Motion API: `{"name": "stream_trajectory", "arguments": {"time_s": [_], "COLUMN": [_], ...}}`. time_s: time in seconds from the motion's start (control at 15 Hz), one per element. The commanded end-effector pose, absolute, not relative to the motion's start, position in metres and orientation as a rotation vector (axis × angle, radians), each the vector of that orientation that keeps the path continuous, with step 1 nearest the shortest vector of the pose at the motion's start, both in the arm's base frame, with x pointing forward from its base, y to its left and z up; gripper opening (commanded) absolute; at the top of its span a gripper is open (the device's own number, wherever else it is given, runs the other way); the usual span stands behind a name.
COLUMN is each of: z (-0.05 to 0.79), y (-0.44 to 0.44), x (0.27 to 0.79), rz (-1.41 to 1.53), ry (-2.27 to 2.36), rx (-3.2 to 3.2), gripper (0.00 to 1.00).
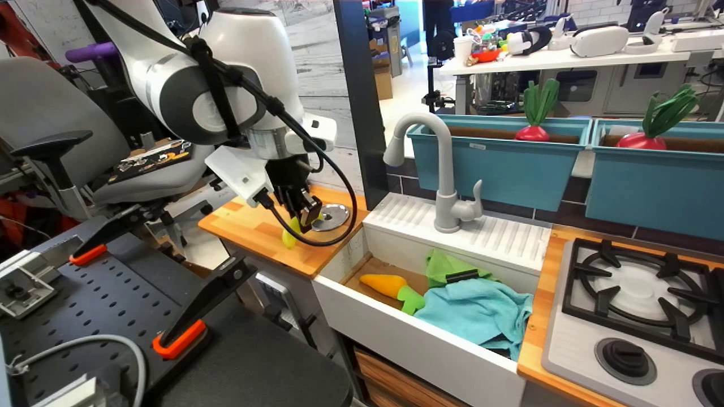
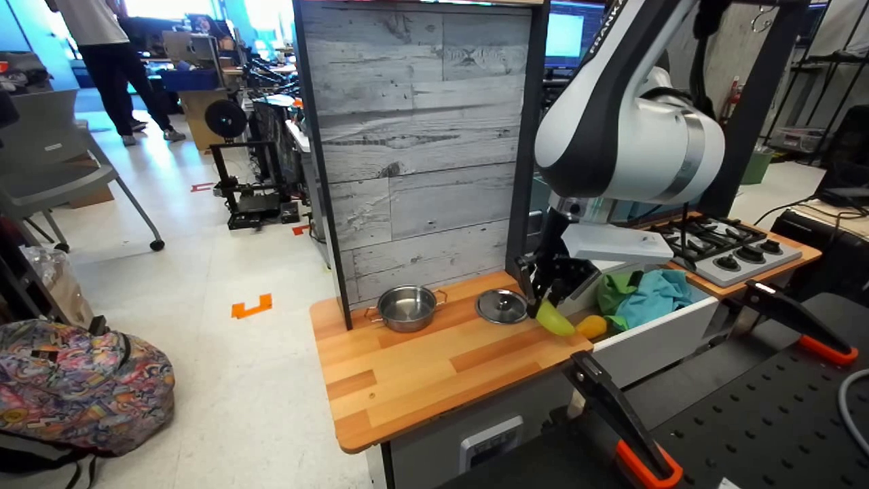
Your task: Move the yellow object to the right
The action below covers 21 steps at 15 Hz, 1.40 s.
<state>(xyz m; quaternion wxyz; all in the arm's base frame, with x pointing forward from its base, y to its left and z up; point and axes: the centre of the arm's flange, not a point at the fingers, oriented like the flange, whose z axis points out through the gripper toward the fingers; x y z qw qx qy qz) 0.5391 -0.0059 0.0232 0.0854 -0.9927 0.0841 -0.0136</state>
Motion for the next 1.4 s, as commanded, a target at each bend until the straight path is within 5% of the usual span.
{"name": "stream_trajectory", "arguments": {"time_s": [0.0,0.47,0.53,0.6,1.0,1.33], "z": [0.006,-0.002,-0.002,-0.003,-0.001,0.038], "y": [-0.018,-0.031,-0.032,-0.032,-0.027,0.000], "x": [0.550,0.569,0.571,0.574,0.575,0.549], "rz": [-0.047,-0.050,-0.047,-0.038,0.051,0.028], "ry": [0.260,0.328,0.330,0.331,0.319,0.281], "rx": [-2.905,-2.886,-2.886,-2.885,-2.877,-2.856], "gripper": [0.07,0.07,0.41,0.55,0.97,1.00]}}
